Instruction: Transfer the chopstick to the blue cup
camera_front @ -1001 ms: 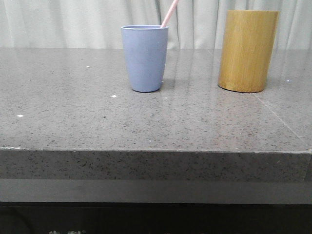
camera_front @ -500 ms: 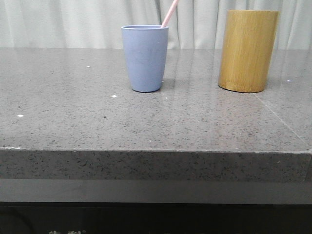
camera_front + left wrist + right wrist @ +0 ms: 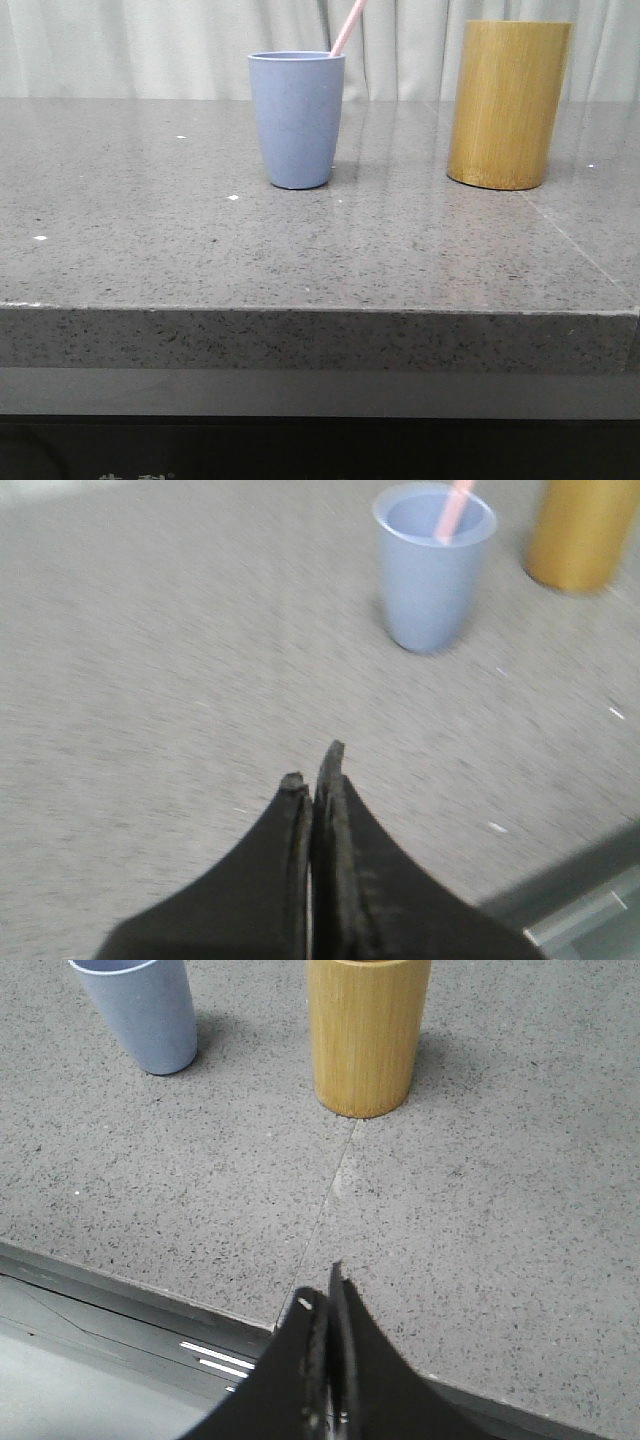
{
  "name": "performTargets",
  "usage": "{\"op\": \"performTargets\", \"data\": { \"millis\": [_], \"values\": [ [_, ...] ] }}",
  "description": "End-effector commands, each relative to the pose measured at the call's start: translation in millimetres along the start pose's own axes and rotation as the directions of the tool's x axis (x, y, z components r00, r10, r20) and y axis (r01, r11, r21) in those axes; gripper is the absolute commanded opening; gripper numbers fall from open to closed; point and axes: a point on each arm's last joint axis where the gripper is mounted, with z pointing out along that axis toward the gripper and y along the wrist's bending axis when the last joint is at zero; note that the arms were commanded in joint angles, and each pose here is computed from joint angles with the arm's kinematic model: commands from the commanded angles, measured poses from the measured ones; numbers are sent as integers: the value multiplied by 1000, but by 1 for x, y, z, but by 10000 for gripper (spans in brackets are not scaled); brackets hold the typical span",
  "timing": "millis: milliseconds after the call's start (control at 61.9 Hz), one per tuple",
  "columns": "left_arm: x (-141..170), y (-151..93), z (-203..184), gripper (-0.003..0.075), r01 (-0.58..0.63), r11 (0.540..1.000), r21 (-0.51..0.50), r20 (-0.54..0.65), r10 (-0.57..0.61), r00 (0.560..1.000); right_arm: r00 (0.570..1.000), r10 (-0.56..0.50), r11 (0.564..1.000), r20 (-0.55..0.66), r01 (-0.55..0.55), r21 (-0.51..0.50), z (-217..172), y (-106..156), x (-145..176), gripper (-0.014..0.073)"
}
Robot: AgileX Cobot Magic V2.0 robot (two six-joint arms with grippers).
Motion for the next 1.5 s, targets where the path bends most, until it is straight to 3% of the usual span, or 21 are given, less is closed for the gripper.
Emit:
{"op": "performTargets", "data": {
  "millis": [0, 274, 597, 1485],
  "values": [
    [6, 7, -17, -19, 29, 995, -99, 241, -5, 970, 996, 3, 1000, 86, -4, 5, -4, 0, -11, -69],
    [91, 9, -23, -19, 157, 946, -284, 453, -12, 892, 996, 3, 1000, 86, -4, 5, -4, 0, -11, -69],
    [134, 8, -10, -19, 208, 931, -300, 523, -22, 852, 996, 3, 1000, 86, -4, 5, -4, 0, -11, -69],
    [135, 9, -9, -19, 212, 927, -310, 506, -28, 862, 996, 3, 1000, 84, -4, 5, -4, 0, -12, -69]
  ]
}}
